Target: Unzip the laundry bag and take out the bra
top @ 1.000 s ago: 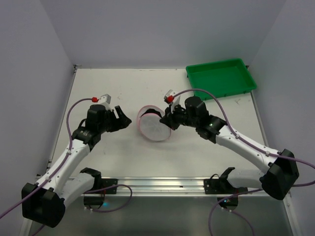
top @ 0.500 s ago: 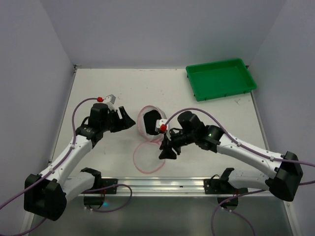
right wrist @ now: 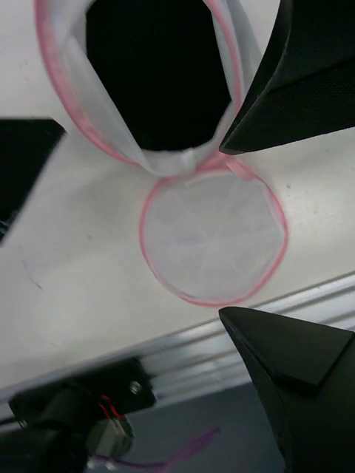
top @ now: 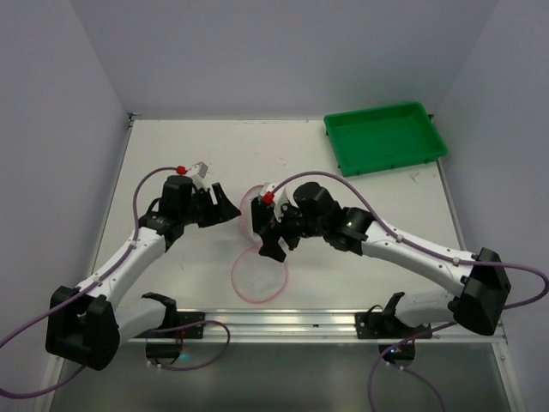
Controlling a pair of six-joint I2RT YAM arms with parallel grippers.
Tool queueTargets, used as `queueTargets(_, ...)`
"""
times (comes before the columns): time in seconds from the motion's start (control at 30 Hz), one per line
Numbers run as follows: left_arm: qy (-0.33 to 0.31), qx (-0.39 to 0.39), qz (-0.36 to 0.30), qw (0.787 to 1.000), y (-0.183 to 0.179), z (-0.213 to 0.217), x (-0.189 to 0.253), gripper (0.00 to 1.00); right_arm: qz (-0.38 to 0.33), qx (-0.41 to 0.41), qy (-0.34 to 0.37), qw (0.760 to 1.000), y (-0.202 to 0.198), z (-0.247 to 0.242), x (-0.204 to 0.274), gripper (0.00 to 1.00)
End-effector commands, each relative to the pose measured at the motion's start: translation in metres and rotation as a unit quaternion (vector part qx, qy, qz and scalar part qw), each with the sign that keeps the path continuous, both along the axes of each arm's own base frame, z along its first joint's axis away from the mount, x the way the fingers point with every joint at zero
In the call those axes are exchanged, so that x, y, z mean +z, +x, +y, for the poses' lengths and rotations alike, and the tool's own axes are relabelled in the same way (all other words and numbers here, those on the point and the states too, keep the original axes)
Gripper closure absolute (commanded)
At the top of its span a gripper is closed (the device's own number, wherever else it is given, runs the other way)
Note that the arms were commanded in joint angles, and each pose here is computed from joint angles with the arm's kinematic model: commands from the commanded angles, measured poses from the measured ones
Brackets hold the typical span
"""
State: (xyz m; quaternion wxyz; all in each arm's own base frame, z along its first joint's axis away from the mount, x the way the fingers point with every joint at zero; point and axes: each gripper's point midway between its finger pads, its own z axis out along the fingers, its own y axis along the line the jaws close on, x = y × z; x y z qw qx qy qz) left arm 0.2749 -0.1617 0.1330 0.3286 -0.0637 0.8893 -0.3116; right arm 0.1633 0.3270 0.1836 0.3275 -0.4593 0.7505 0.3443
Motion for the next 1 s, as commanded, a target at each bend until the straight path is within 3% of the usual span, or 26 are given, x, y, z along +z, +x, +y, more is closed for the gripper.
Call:
queueTargets(0.0, -0.017, -0.016, -0.033, 0.999, 0.014, -0.007, 0.014, 0.31, -0.068, -0.094, 0.027, 0.993, 0.059, 0.025, 0.03, 0.14)
queueTargets(0.33, -0.029, -0.022, -0.014, 0.999, 0.016, -0.014, -0.008, 0.37, -0.124, -0.167, -0.078, 0.975, 0.142, 0.032, -0.024, 0.09)
queueTargets(0.73, -0.054, -0.043, -0.001, 0.998, 0.016, -0.026, -0.026, 0.41, -0.081, -0.18, -0.144, 0.97, 0.153, 0.011, -0.096, 0.08)
queueTargets(0.83, -0.059, -0.053, 0.0, 0.997, 0.015, -0.033, -0.028, 0.41, -0.075, -0.177, -0.15, 0.97, 0.153, 0.013, -0.104, 0.11)
queueTargets(0.93, -0.062, -0.059, 0.0, 0.996, 0.015, -0.038, -0.029, 0.44, -0.07, -0.173, -0.151, 0.971, 0.152, 0.015, -0.11, 0.22)
queueTargets(0.97, -0.062, -0.058, 0.001, 0.996, 0.015, -0.039, -0.031, 0.45, -0.069, -0.172, -0.151, 0.971, 0.152, 0.015, -0.11, 0.3)
